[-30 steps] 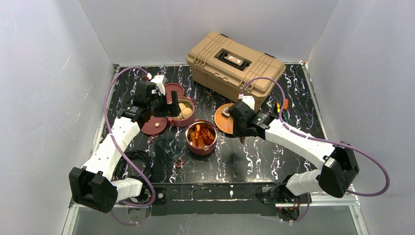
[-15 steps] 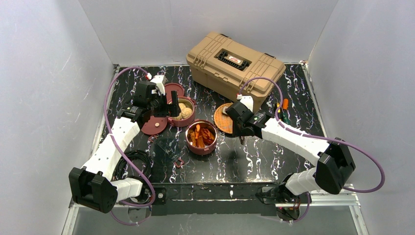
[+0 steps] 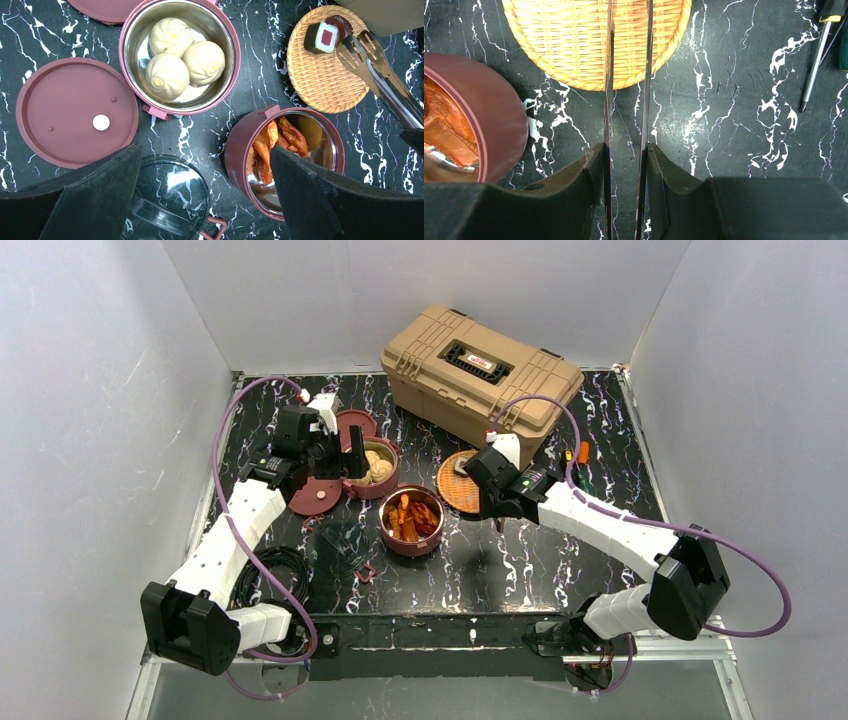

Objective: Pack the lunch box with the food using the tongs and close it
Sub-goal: Pick up the fake food from the plate.

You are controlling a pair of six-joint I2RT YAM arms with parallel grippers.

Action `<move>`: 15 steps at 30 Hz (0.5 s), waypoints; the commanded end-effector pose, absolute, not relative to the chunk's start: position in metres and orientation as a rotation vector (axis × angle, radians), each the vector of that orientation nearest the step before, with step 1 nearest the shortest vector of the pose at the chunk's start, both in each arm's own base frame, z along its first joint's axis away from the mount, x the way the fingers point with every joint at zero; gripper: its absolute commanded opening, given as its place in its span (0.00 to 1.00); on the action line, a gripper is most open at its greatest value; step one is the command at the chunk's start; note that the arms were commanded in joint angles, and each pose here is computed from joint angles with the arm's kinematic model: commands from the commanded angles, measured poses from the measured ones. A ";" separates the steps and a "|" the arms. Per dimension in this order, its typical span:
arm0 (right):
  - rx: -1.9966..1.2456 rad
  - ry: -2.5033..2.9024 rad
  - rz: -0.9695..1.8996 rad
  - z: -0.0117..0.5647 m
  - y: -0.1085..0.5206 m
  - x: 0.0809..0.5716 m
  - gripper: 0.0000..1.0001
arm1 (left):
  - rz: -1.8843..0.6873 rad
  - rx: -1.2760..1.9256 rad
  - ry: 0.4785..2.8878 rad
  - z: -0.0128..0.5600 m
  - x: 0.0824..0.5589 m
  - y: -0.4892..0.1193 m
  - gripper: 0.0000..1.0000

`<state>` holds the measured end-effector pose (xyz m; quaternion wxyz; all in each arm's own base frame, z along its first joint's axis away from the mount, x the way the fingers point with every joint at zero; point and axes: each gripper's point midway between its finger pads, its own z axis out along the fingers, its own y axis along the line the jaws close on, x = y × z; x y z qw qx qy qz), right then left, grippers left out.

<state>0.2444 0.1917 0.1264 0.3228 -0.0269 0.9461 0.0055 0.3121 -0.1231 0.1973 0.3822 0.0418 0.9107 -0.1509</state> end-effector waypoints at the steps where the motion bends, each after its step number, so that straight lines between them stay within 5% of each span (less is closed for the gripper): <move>1: -0.067 2.424 0.051 0.143 0.203 0.262 0.43 | -0.392 0.112 2.284 0.216 0.311 -0.122 0.99; 15: -0.067 2.414 -0.060 0.140 0.195 0.270 0.37 | -0.388 0.112 2.288 0.215 0.311 -0.121 0.99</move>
